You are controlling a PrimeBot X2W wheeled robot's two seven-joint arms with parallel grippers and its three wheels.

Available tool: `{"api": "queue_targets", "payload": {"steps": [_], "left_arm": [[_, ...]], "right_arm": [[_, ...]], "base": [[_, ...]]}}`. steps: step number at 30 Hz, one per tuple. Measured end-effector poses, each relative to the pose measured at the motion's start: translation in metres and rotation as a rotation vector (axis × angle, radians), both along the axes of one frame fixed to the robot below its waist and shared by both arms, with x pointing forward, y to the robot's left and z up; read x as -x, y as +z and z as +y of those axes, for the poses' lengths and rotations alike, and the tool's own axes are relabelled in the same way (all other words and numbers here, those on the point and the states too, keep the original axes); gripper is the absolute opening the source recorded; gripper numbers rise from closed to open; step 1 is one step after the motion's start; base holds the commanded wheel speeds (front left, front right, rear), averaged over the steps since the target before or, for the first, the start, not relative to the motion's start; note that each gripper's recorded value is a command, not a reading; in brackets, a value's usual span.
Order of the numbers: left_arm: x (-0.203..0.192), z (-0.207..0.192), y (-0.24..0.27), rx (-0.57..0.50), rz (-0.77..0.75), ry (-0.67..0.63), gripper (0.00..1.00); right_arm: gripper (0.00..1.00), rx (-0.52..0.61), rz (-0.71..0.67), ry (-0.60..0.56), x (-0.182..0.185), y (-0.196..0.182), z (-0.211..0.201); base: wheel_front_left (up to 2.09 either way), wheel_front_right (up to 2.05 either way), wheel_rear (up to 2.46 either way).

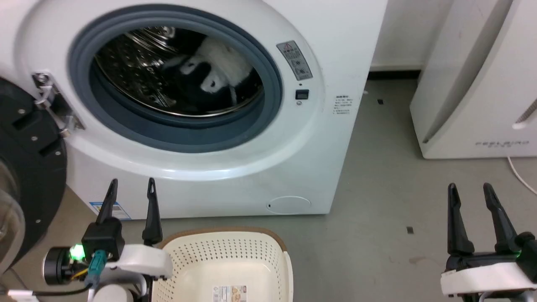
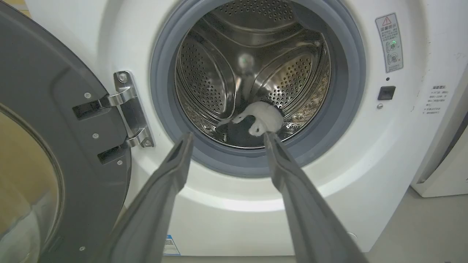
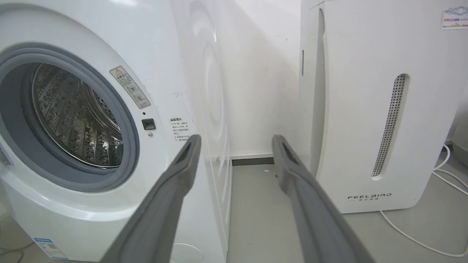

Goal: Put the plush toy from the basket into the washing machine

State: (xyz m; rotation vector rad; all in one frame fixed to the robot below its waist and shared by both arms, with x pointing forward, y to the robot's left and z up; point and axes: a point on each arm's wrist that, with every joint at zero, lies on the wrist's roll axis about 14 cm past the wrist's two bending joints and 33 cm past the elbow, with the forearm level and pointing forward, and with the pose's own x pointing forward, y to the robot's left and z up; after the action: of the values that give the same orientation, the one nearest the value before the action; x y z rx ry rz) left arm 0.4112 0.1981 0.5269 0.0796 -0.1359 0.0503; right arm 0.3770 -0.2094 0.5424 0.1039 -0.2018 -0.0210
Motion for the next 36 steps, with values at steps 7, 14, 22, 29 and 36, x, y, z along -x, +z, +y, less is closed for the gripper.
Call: {"api": "queue_targets", "payload": {"steps": [7,14,22,29,36], "left_arm": [[0.028,0.007,0.0,0.025,-0.001,0.027,1.0],[0.044,0.008,-0.001,0.035,-0.001,0.023,1.0],[0.049,0.005,0.0,0.052,-0.004,0.012,0.0],[0.048,0.005,-0.001,0.052,0.001,0.011,0.0],[0.048,0.004,-0.001,0.053,0.011,0.008,0.0]], "right_arm": [[1.0,0.007,-0.018,0.037,0.012,0.006,0.013],[1.0,0.012,-0.022,0.069,0.018,0.007,0.023],[0.0,0.012,-0.029,0.082,0.019,0.01,0.027],[0.0,0.012,-0.023,0.083,0.019,0.009,0.027],[0.0,0.015,-0.009,0.085,0.019,0.007,0.028]], "base": [[0.0,0.0,0.0],[0.0,0.0,0.0],[0.0,0.0,0.0],[0.0,0.0,0.0],[0.0,0.0,0.0]]}}
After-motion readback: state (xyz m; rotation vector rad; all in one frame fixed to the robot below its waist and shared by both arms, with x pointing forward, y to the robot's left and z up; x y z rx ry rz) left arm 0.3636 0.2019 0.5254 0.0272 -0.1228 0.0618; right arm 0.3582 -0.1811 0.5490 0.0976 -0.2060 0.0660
